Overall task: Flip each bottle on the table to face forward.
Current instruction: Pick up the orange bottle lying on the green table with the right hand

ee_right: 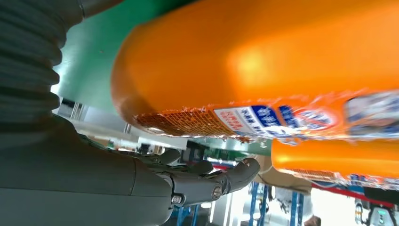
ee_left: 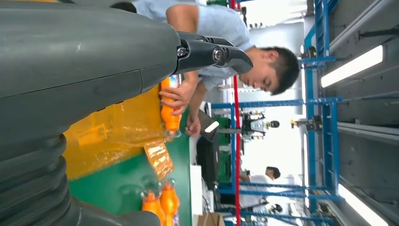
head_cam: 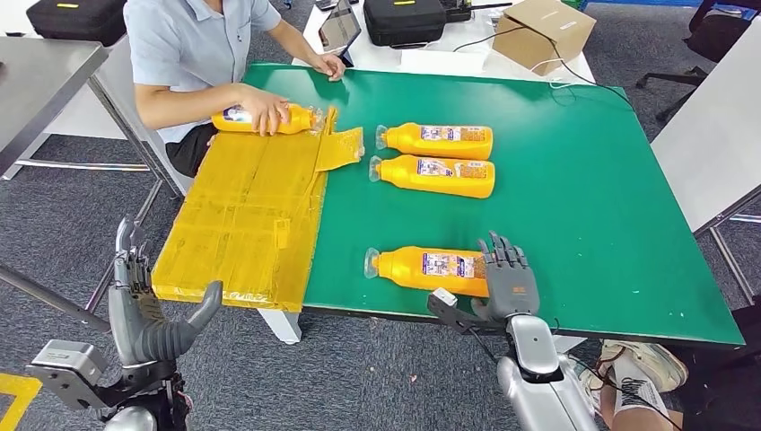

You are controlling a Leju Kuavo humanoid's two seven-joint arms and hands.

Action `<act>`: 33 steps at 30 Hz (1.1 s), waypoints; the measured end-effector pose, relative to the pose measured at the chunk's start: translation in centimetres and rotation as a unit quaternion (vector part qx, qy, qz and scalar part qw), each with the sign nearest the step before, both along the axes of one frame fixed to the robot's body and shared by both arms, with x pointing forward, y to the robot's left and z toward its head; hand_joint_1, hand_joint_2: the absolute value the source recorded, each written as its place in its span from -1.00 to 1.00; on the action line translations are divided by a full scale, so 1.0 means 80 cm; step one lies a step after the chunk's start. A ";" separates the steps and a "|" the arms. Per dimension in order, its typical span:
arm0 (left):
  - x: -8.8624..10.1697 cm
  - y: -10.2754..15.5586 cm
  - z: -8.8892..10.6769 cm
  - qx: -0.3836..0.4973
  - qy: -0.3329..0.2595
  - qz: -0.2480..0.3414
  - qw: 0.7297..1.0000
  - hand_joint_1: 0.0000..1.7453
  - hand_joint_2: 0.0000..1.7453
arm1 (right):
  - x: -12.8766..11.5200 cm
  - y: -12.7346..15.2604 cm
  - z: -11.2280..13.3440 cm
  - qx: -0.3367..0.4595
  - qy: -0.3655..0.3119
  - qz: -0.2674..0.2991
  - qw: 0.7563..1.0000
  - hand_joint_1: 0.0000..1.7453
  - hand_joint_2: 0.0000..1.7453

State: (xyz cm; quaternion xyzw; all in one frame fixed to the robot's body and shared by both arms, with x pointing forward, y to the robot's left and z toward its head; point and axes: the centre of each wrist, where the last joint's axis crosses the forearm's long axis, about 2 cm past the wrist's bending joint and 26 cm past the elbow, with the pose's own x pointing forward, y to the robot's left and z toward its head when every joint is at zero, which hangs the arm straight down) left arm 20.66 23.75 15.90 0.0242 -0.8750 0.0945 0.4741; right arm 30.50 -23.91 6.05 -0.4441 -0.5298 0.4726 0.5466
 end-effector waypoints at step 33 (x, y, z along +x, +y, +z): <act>0.047 -0.017 -0.010 -0.053 0.026 -0.030 0.998 -1.00 1.00 | 0.041 -0.020 -0.022 0.305 0.040 0.148 0.940 1.00 1.00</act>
